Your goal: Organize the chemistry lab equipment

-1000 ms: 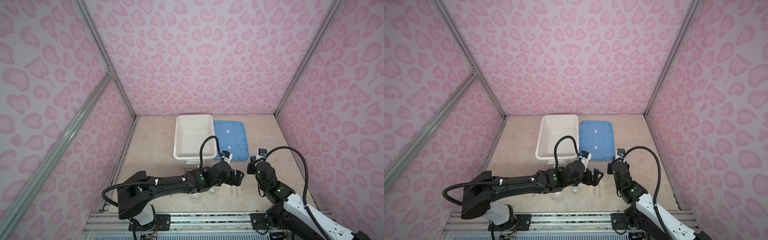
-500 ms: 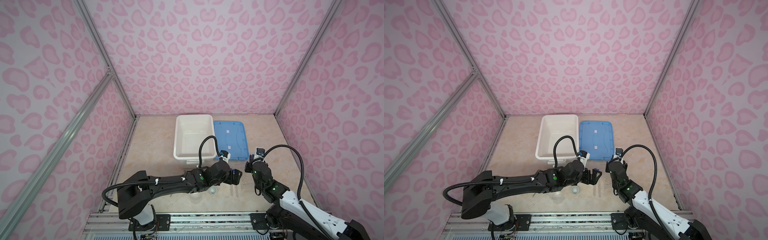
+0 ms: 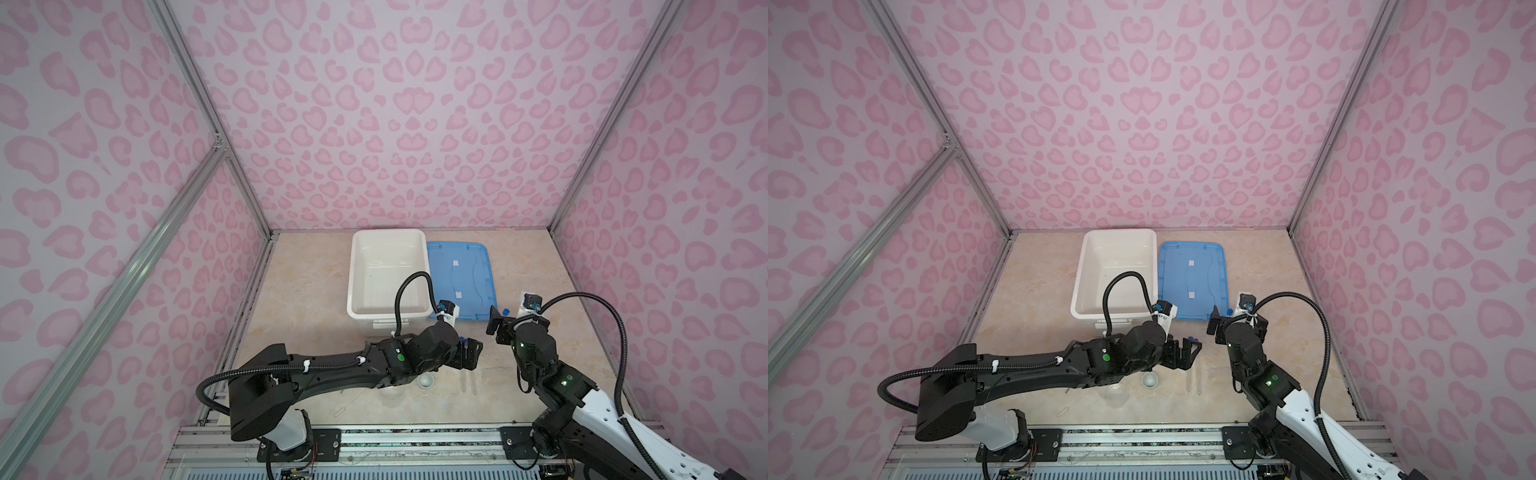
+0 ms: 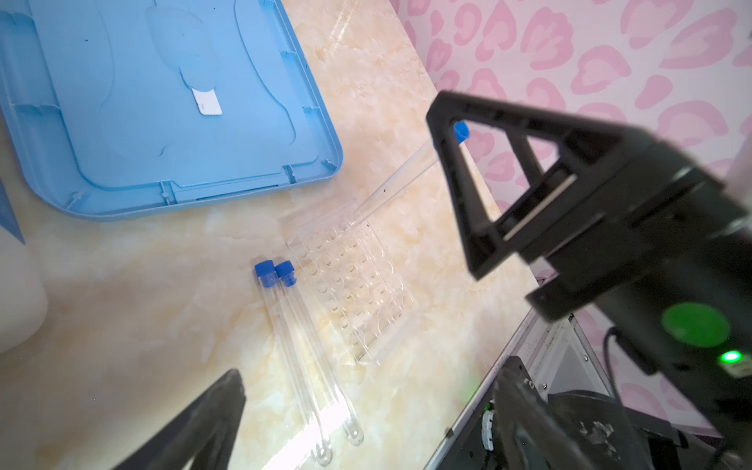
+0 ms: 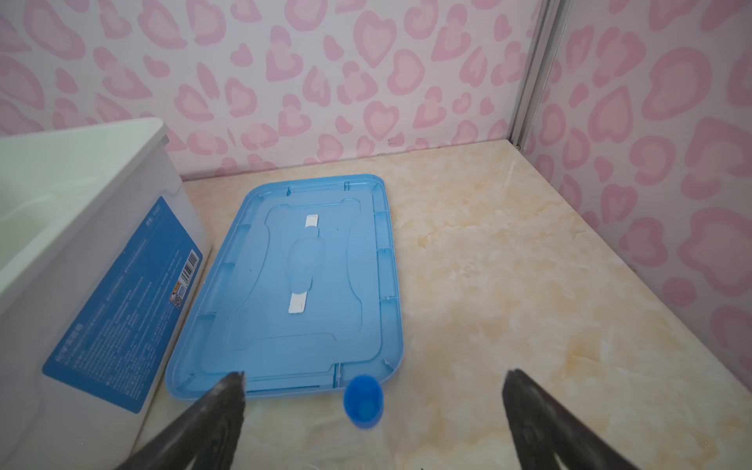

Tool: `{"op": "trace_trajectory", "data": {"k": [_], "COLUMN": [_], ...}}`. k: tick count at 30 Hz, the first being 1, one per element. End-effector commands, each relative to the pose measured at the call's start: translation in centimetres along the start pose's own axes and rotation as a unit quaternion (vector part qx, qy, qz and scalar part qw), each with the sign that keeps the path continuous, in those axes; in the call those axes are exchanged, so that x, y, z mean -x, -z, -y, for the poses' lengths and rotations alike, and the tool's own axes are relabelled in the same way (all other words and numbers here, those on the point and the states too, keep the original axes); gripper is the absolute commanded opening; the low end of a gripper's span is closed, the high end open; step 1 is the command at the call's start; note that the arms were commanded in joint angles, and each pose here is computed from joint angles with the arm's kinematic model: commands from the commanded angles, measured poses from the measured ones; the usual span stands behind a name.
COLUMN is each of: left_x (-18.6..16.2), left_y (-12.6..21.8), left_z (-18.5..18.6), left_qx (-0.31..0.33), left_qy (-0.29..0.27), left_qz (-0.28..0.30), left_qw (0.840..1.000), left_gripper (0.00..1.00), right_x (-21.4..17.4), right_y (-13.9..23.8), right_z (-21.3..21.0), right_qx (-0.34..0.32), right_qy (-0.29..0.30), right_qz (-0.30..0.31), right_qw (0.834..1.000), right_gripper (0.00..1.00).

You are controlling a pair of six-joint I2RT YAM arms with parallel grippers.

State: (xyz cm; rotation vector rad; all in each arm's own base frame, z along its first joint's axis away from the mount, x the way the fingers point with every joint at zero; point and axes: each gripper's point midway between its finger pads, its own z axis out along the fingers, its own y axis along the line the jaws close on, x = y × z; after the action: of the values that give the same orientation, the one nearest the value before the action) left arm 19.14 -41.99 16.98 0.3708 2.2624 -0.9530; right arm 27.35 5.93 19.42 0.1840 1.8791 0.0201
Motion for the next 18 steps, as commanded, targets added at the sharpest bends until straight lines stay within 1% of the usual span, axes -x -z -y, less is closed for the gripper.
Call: {"op": "trace_trajectory", "data": {"k": [1, 5, 7, 9, 11, 13, 15, 18], "left_x": [0.7, 0.8, 0.3, -0.3, -1.3, -2.5, -3.8, -5.3], "left_y": [0.8, 1.5, 1.4, 1.2, 0.6, -0.3, -1.1, -2.1], "left_z": [-0.1, 0.2, -0.1, -0.6, -1.1, -1.7, -2.1, -2.7], "left_qx": [0.004, 0.011, 0.024, 0.037, 0.049, 0.073, 0.093, 0.109], "left_qy": [-0.014, -0.042, -0.054, -0.053, -0.055, -0.064, -0.075, -0.08], "left_qz": [0.012, 0.005, -0.013, -0.027, -0.051, -0.087, -0.118, -0.139], "left_qw": [1.0, 0.999, 0.998, 0.998, 0.996, 0.991, 0.986, 0.981], "left_gripper": [0.97, 0.97, 0.98, 1.0, 0.98, 0.94, 0.9, 0.82], "right_x": [-0.2, 1.2, 1.9, 2.3, 2.5, 2.7, 2.7, 2.9], "right_y": [0.7, 2.0, 2.5, 2.9, 3.4, 4.2, 4.8, 5.2], "right_z": [-0.1, -1.4, -1.9, -2.6, -3.4, -4.4, -5.1, -5.2], "right_qx": [0.023, 0.091, 0.12, 0.151, 0.185, 0.222, 0.244, 0.248], "right_qy": [-0.005, -0.027, -0.039, -0.048, -0.057, -0.061, -0.057, -0.054], "right_qz": [-0.045, -0.074, -0.098, -0.118, -0.139, -0.152, -0.161, -0.166], "right_qw": [0.999, 0.993, 0.987, 0.98, 0.971, 0.961, 0.955, 0.953], "right_gripper": [0.99, 0.99, 0.99, 0.99, 0.99, 0.99, 0.99, 0.99]}}
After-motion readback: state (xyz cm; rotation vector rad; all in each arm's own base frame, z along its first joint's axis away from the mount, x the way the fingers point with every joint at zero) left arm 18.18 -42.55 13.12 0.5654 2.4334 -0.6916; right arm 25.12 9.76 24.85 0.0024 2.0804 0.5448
